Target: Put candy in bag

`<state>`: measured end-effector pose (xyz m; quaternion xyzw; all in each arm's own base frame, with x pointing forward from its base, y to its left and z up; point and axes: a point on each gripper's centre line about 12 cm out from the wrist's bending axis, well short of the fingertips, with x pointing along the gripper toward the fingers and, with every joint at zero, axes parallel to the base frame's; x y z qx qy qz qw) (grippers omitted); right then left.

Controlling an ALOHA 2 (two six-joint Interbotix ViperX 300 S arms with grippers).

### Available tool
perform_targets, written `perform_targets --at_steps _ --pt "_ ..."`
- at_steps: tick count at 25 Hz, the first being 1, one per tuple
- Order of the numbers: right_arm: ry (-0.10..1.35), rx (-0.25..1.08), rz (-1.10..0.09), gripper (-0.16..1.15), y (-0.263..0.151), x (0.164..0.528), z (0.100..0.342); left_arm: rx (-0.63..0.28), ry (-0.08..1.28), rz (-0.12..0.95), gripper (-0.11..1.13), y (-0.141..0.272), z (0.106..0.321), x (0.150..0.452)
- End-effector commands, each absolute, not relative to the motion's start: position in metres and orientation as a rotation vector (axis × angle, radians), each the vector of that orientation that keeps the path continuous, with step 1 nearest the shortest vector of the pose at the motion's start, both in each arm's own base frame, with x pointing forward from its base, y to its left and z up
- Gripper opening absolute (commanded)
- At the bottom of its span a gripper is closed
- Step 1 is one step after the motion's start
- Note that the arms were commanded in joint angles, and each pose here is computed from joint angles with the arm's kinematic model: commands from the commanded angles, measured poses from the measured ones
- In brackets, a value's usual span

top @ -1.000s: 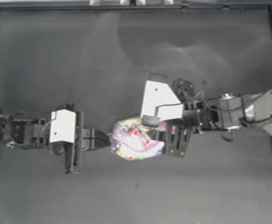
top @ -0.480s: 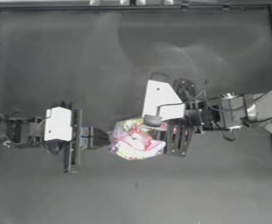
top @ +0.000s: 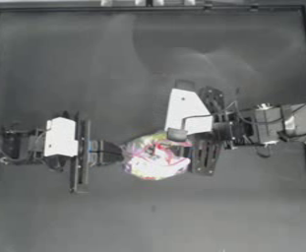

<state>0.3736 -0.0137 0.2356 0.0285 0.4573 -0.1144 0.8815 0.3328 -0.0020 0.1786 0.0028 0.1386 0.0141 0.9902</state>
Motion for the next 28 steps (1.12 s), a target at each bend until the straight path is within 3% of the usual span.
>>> perform_targets --at_steps 1,16,28 --pt "0.907 0.064 -0.236 0.87 -0.014 0.372 0.252 0.008 0.209 0.033 0.06 0.0 0.201 0.333" --pt "0.9 0.063 -0.236 0.87 -0.014 0.369 0.254 0.004 0.237 0.042 0.06 0.004 0.206 0.32" --pt "0.905 0.068 -0.242 0.87 -0.014 0.365 0.258 0.002 0.276 0.058 0.06 0.01 0.197 0.31"
